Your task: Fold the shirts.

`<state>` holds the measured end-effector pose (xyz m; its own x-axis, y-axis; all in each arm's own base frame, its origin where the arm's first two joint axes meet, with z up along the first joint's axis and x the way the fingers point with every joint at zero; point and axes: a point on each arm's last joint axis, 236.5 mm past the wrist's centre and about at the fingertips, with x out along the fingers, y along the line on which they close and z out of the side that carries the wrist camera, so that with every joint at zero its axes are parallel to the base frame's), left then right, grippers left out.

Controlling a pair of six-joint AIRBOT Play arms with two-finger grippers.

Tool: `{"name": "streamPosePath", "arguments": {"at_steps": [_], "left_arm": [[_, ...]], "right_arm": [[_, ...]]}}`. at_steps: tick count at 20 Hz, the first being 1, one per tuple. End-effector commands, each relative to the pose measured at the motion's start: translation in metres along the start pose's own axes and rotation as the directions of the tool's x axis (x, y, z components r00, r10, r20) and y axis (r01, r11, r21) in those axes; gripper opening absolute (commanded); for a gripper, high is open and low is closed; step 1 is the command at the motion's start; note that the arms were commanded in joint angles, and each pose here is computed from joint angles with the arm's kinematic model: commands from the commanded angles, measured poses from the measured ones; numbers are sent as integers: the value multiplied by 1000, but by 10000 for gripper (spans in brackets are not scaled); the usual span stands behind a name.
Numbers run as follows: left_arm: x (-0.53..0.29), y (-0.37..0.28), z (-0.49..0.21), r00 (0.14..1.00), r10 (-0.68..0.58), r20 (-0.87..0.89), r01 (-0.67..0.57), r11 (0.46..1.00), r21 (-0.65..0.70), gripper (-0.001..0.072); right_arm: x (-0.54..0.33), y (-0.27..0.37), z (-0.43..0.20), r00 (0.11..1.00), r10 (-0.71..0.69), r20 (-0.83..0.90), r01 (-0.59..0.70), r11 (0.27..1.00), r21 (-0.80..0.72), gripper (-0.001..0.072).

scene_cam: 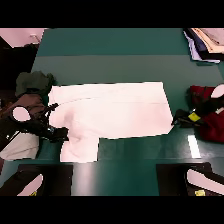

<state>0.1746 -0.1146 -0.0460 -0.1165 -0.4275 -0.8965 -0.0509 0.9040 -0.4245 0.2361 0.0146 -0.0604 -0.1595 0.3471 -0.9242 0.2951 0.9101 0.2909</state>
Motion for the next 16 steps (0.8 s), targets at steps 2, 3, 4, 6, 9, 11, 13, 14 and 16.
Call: {"name": "streamPosePath", "arguments": {"at_steps": [2,3,4,6,9,11,13,14,16], "left_arm": [[-1,-1,1,1000,-2,6,2,1000,2,24],[-1,-1,1,1000,-2,5,2,1000,2,24],[-1,-1,1,1000,-4,6,4,1000,2,24],[-1,-2,2,1000,-5,7,5,1000,4,24],[-1,-3,1,1000,-12,3,12,1000,18,23],[-1,-14,-3,998,-59,-13,59,998,8,22],[-4,-27,-3,994,-106,-4,106,994,14,21],[-8,-30,-3,993,-114,20,114,993,24,21],[-21,-42,-7,987,-149,59,146,988,54,21]], "right_arm": [[31,13,-9,992,120,28,-122,990,70,466],[34,13,-8,992,120,33,-122,990,74,460],[34,12,-4,992,119,47,-122,990,73,447],[30,14,4,989,123,77,-127,991,42,280],[13,19,6,986,124,114,-120,992,-38,15],[-1,10,-5,987,85,135,-78,995,-58,13],[-17,-7,-27,992,23,123,-16,998,-62,12],[-25,-15,-38,993,-6,118,12,998,-55,12],[-40,-28,-53,989,-45,141,50,998,-29,12]]}}
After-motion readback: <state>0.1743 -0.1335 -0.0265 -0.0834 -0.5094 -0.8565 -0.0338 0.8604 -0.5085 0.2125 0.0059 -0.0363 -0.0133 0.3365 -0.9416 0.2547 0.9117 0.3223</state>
